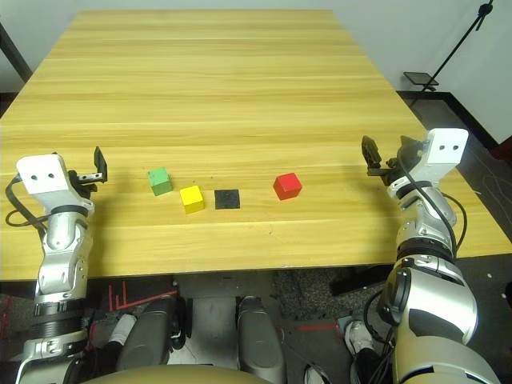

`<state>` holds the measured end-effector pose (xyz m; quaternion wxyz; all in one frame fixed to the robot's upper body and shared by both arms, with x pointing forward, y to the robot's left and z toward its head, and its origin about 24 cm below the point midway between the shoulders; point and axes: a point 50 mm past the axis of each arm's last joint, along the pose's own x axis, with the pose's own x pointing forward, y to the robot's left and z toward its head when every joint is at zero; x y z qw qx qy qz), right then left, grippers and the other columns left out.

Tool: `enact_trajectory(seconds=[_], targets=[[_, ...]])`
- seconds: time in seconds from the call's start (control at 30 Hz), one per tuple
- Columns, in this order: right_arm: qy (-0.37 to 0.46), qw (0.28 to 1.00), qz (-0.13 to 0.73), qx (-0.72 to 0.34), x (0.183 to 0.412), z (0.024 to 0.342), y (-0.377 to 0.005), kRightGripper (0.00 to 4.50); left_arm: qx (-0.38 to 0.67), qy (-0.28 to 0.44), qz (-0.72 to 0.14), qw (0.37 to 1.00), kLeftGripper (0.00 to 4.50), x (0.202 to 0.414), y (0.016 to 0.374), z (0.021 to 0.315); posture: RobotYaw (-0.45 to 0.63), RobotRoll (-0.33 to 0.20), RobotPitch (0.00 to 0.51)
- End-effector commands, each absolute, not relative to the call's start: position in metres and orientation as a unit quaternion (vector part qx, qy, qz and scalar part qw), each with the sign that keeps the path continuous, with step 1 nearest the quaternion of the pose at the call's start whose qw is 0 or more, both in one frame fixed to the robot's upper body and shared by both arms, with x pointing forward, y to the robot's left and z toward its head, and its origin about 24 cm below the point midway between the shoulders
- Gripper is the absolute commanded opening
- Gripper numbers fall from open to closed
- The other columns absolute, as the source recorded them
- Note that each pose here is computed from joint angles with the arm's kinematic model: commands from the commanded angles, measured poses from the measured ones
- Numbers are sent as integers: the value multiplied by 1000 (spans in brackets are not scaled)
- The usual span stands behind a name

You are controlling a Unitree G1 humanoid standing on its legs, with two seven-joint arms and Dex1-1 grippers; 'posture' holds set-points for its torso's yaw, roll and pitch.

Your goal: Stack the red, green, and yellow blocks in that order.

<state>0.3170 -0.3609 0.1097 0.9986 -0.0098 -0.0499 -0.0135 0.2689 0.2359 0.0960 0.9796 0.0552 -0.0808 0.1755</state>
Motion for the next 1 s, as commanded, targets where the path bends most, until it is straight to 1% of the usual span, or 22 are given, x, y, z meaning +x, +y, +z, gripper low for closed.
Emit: enact_trajectory(seconds=[0.03, 0.07, 0.1, 0.13, 0.2, 0.27, 0.37, 0.47, 0.5, 0.57, 0.63, 0.73, 0.87, 1.0], targets=[[-30, 999, -36, 6, 312, 99, -365, 4500, 67, -60, 203, 975, 4436, 262, 247, 87, 159, -182, 127], [-25, 999, -43, 10, 311, 96, -366, 4500, 68, -53, 209, 974, 4436, 260, 251, 83, 159, -182, 128], [-25, 999, -31, 5, 312, 98, -364, 4500, 58, -62, 208, 974, 4436, 259, 252, 86, 155, -180, 132], [-28, 999, -18, 1, 315, 102, -362, 4500, 46, -78, 203, 975, 4436, 260, 252, 93, 150, -177, 137], [-28, 999, 29, -4, 324, 114, -354, 4500, 33, -121, 157, 980, 4436, 267, 245, 118, 139, -177, 140], [-13, 993, 110, -43, 334, 129, -342, 4500, 14, -155, 91, 984, 4436, 274, 235, 143, 133, -179, 140], [37, 964, 248, -93, 337, 140, -326, 4500, 12, -147, -30, 989, 4436, 279, 221, 165, 147, -178, 131], [96, 894, 412, -149, 338, 157, -304, 4500, 54, -104, -165, 979, 4436, 279, 209, 183, 171, -180, 122], [119, 865, 457, -170, 337, 160, -298, 4500, 65, -94, -193, 974, 4436, 281, 206, 189, 176, -183, 119], [166, 814, 516, -211, 336, 165, -291, 4500, 72, -81, -231, 967, 4436, 284, 201, 199, 191, -187, 111], [205, 769, 549, -254, 336, 168, -287, 4500, 74, -68, -254, 962, 4436, 287, 199, 203, 219, -194, 102], [241, 725, 565, -311, 341, 173, -280, 4500, 91, -27, -309, 946, 4436, 286, 191, 199, 250, -201, 96], [267, 681, 577, -364, 347, 175, -270, 4500, 124, 33, -394, 910, 4436, 278, 180, 188, 292, -209, 93], [278, 647, 581, -408, 353, 174, -260, 4500, 134, 53, -431, 891, 4436, 271, 172, 184, 332, -208, 90]])
